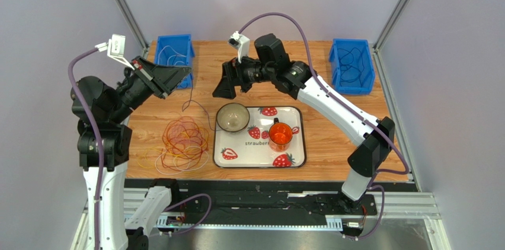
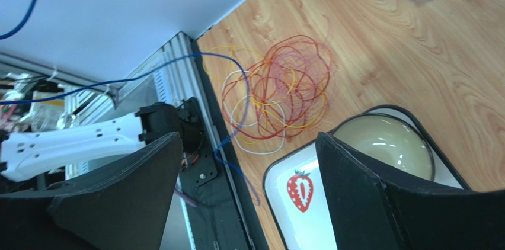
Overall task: Untangle the cables
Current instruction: Pick up the cable from the cable.
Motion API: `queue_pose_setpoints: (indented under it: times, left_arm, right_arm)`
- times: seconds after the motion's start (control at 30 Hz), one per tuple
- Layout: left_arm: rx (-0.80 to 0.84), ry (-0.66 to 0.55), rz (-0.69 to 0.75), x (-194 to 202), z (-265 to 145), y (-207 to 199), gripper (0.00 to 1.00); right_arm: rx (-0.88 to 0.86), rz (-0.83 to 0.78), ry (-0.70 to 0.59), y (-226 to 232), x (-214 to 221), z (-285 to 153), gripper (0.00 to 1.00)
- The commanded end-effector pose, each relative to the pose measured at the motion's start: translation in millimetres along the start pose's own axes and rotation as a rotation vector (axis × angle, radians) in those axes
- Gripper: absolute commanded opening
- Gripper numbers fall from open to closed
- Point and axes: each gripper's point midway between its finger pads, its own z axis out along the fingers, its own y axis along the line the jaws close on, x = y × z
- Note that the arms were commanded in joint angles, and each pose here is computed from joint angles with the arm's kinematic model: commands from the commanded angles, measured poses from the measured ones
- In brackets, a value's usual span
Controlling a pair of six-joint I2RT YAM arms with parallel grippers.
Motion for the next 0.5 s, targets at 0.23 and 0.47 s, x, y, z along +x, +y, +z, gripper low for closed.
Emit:
queue_pose_setpoints:
  times: [0.23, 0.47]
  left_arm:
    - [0.377, 0.141, -0.036, 7.3, 7.6, -48.7, 0.0]
    - [0.462, 0.19, -0.049, 8.0, 5.9, -59.6, 0.0]
  right_arm:
    - [-0.367, -0.032, 0.046, 44.4, -1.3, -11.7, 0.85]
    - [-0.511, -0.034, 0.105, 52.0, 8.6, -11.7, 0.85]
